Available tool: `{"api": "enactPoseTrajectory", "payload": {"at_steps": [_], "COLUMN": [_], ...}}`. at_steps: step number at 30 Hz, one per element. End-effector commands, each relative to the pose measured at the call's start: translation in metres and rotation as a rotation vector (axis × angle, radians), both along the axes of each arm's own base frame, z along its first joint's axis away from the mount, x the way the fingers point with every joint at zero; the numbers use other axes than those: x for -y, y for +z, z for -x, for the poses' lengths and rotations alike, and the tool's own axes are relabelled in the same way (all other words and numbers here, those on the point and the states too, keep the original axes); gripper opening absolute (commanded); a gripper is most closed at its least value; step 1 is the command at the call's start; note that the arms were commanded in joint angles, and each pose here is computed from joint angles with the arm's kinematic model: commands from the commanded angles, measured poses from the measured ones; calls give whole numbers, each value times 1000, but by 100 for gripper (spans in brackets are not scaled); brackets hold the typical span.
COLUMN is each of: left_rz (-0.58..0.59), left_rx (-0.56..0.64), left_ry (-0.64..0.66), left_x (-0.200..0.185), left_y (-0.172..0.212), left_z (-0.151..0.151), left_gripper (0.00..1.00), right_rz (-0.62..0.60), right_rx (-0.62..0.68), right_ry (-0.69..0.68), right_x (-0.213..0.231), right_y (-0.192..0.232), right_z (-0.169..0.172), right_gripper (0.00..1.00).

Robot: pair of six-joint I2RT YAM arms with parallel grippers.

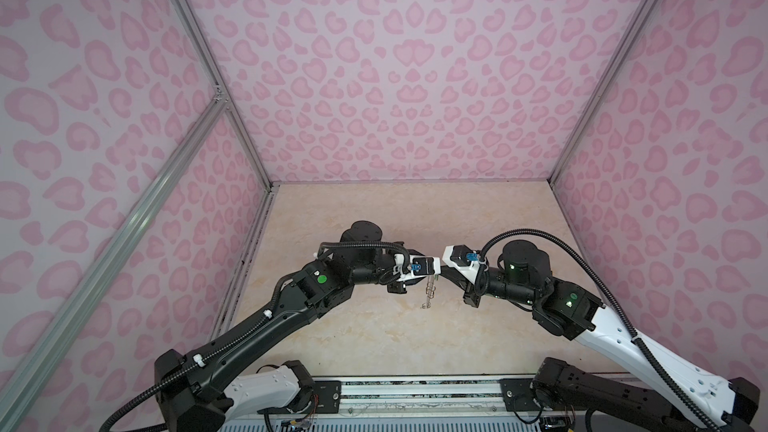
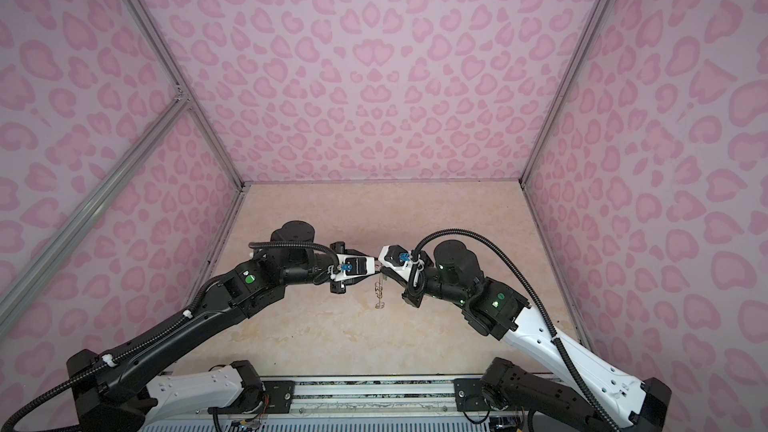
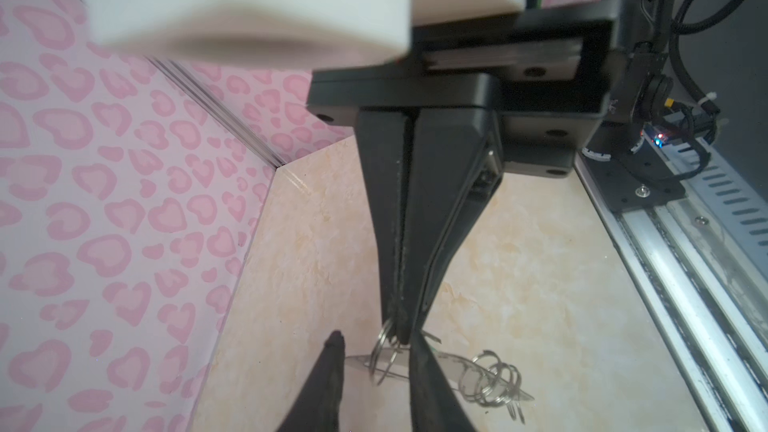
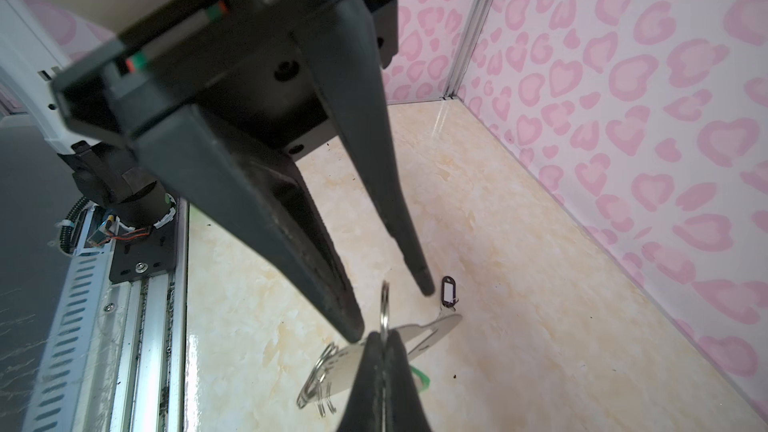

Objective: Put the keys on the keyring

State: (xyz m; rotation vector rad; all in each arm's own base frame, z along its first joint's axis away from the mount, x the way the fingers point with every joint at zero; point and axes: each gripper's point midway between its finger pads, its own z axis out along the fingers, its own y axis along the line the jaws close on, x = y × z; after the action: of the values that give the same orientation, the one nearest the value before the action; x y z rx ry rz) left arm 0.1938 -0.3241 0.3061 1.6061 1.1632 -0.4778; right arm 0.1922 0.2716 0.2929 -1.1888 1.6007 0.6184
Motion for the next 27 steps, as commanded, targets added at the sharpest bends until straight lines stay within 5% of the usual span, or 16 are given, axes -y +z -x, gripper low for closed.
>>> {"api": "enactPoseTrajectory", "payload": {"at_steps": [1, 14, 18, 27], "left_rz": [-67, -65, -6, 223], "left_rx": [72, 51, -5, -160], "left_ry": [15, -4, -11, -73], "left_x": [-3, 3, 4, 3], "left_y": [-5, -8, 0, 31], "left_z": [-4, 0, -1, 1], "left_gripper": [27, 3, 3, 3], "right_rz": [6, 6, 32, 7], "right_rx": [-12, 4, 48, 87], "right_ry": [24, 31, -28, -97], "right_x": [-2, -2, 9, 24], "right_y": [-1, 0, -3, -7], "right_z": [3, 4, -2, -4], "right_gripper": [0, 0, 22, 30]}}
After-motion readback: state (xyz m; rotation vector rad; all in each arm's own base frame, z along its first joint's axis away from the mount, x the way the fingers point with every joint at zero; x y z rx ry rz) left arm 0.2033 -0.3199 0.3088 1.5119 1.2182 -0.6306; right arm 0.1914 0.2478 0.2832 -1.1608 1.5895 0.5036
